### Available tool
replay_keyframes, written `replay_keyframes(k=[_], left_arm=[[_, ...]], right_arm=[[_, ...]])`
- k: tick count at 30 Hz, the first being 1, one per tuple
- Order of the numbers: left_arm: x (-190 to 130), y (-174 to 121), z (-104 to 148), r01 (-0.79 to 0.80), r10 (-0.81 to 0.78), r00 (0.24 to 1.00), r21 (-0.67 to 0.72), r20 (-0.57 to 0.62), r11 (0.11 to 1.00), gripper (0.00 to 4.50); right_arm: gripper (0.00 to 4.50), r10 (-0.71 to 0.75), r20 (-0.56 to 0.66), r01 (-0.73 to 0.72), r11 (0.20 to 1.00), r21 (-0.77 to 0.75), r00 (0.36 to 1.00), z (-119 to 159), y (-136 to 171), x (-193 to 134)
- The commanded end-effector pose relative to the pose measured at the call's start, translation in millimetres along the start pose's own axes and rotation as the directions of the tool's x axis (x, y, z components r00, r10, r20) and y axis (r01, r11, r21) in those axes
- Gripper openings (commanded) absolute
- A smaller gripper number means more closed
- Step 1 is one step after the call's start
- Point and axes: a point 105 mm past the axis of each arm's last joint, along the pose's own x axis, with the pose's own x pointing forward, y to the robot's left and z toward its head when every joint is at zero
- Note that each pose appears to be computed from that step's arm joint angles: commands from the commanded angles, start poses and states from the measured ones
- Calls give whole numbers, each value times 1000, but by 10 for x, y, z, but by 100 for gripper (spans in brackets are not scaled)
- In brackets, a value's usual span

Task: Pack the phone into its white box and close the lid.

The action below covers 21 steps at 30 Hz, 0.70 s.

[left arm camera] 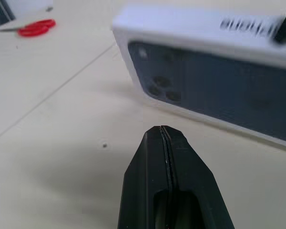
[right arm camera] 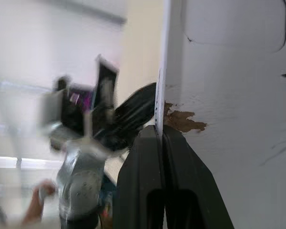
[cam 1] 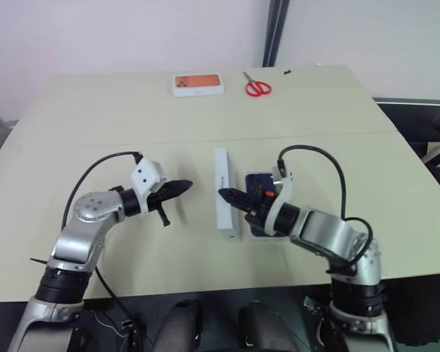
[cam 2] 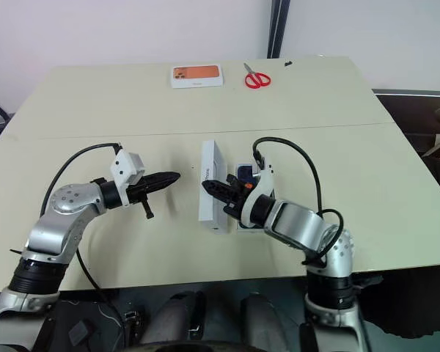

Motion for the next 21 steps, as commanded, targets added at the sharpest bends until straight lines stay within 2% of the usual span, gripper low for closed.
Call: replay_keyframes(k=[1, 2, 5, 8, 11, 16, 19, 21], left_arm=[[174, -90, 103, 41, -43, 999, 44, 30, 998, 0], [226, -119, 104, 52, -54, 998, 46, 30, 998, 0], [377, -196, 111, 80, -82, 996, 44, 36, 996, 0], [483, -255, 144, 101, -103, 993, 39, 50, 994, 0], [726, -434, 246, 149, -152, 985, 34, 85, 988, 0], [918, -636, 324, 195, -198, 975, 41, 97, 980, 0], [961, -673, 371, 195, -198, 974, 31, 111, 980, 0], [955, -657, 403, 183, -185, 975, 28, 123, 983, 0]], right_arm=[[60, -50, 42, 50, 999, 9, 998, 78, -3, -73], [81, -49, 49, 50, 999, -10, 998, 117, 1, -86], [224, 13, 36, -6, 981, -193, 999, 287, 120, -171], [372, 22, -26, -31, 920, -391, 999, 395, 201, -291], [372, -158, -18, 104, 723, -683, 987, 658, 95, -502], [372, -317, 97, 259, 522, -813, 943, 1006, -202, -651], [291, -369, 133, 292, 420, -859, 920, 1095, -341, -712], [185, -378, 138, 285, 367, -886, 915, 1116, -380, -731]])
